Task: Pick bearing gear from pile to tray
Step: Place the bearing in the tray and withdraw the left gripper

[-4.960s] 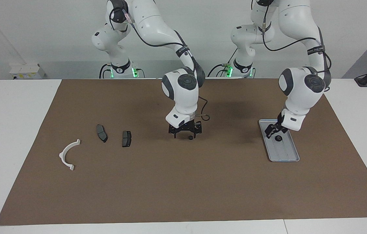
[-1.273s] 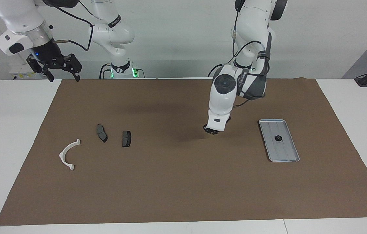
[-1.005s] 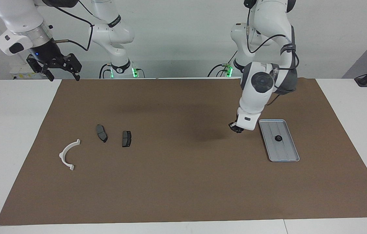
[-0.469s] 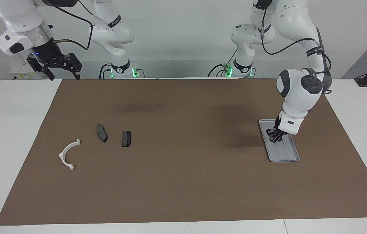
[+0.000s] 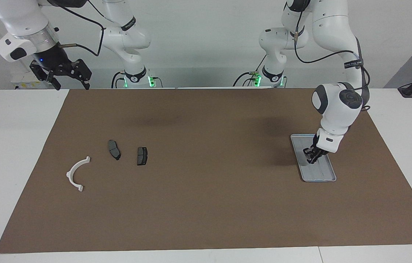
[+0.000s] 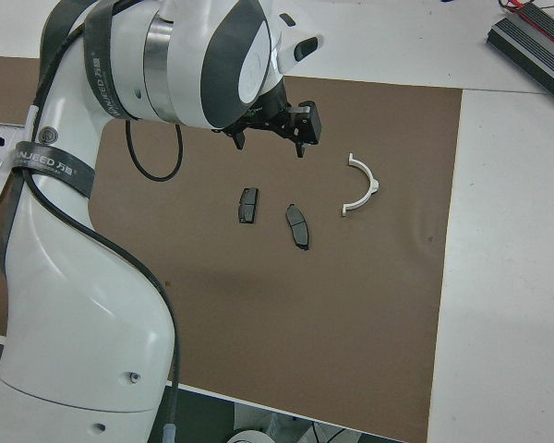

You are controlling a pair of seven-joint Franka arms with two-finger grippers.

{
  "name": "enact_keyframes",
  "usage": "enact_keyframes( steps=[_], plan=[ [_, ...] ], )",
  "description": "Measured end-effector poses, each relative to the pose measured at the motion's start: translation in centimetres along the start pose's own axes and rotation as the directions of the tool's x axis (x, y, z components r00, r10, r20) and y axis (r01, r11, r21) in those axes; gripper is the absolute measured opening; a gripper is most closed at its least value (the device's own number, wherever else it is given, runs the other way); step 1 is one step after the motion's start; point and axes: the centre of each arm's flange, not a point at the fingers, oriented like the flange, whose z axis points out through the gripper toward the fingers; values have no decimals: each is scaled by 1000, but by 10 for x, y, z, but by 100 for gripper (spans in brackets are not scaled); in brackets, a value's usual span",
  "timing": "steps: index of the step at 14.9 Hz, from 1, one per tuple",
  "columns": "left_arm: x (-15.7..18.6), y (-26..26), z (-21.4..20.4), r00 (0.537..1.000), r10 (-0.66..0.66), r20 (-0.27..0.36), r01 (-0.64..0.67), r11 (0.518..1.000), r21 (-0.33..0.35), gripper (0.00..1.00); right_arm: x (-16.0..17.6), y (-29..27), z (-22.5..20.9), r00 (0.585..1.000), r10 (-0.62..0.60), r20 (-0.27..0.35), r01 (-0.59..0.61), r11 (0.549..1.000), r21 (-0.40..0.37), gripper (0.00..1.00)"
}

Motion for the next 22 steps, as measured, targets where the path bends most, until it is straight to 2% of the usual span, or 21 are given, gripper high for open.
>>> enact_keyframes(
  steps=[10, 11, 12, 15, 17, 18, 22],
  plan=[
    [-7, -2, 31, 1000, -2, -9, 2, 1000, -4, 24, 0, -3, 0, 1000, -6, 0, 6, 1000, 0, 100],
    [-7, -3, 31, 1000, -2, -9, 2, 1000, -4, 29, 0, -3, 0, 1000, -6, 0, 6, 1000, 0, 100],
    [-7, -3, 31, 1000, -3, -10, 3, 1000, -4, 39, 0, -3, 0, 1000, -6, 0, 6, 1000, 0, 100],
    [-5, -5, 29, 1000, -7, -12, 7, 1000, -4, 72, 0, -3, 0, 1000, -6, 0, 6, 1000, 0, 100],
    [1, -4, 15, 1000, -6, 8, 6, 1000, 2, 96, 0, -3, 0, 1000, -6, 0, 6, 1000, 0, 100],
    [6, -2, -1, 1000, -6, 27, 6, 1000, 8, 100, 0, -3, 0, 1000, -6, 0, 6, 1000, 0, 100],
    [6, -6, -87, 998, -12, 56, 11, 1000, 21, 100, 0, -3, -1, 1000, -6, -1, 6, 1000, 0, 100]
  ],
)
